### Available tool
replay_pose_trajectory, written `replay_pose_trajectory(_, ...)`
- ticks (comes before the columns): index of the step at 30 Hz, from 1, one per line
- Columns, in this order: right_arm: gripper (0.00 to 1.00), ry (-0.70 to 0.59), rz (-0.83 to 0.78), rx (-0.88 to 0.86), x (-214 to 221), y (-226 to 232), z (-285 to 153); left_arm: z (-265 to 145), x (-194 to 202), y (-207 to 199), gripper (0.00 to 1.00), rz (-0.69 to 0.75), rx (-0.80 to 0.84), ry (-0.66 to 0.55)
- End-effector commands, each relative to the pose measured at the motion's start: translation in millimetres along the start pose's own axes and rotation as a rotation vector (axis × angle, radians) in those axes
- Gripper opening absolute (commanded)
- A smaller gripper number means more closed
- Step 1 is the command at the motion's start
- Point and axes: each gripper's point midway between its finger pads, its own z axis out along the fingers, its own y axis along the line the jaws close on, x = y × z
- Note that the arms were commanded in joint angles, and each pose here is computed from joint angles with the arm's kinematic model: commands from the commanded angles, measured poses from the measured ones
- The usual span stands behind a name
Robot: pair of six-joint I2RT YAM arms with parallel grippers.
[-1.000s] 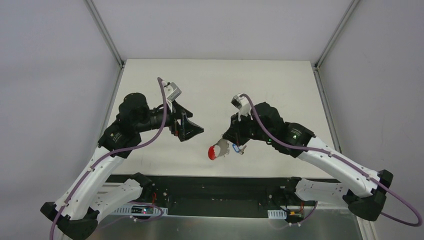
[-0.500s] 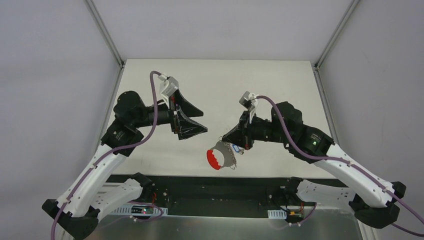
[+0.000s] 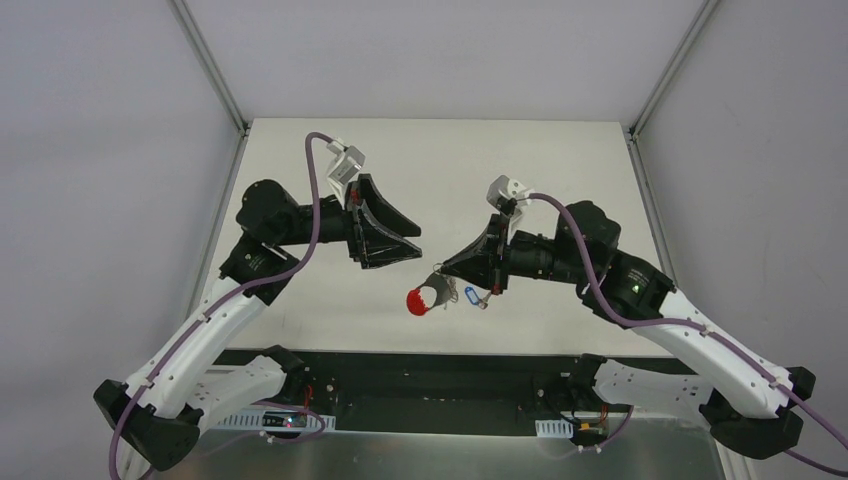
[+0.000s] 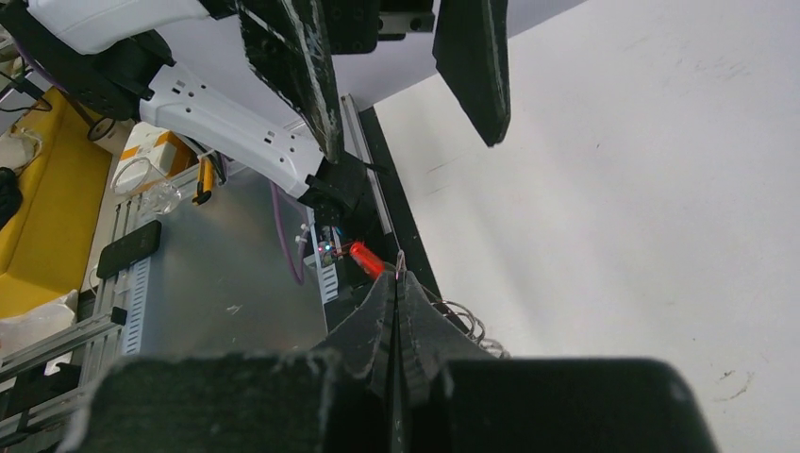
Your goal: Put the keys on the keyring
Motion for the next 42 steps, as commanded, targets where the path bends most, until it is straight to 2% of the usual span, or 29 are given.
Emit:
replay_pose_trajectory(1,0.00,-0.169,-0.114,-0.060,-56,19,-6,5,-9,-20,0.58,0.042,0.100,-0.015)
replay_pose_trajectory(22,0.00,-0.259,-0.157,-0.070,-87,23,1,11,-4,-29,0.30,0.044,0.175,0.000)
replay_pose_trajectory(31,0.00,-0.271,-0.160,-0.067,-90,23,0,11,-2,-32,0.00,0.045,0.200,0.011)
replay_pose_trajectory(42,0.00,-0.237,-0.135,-0.043,-80,18,-1,10,-4,-36,0.00,0.078,0.207,-0.007)
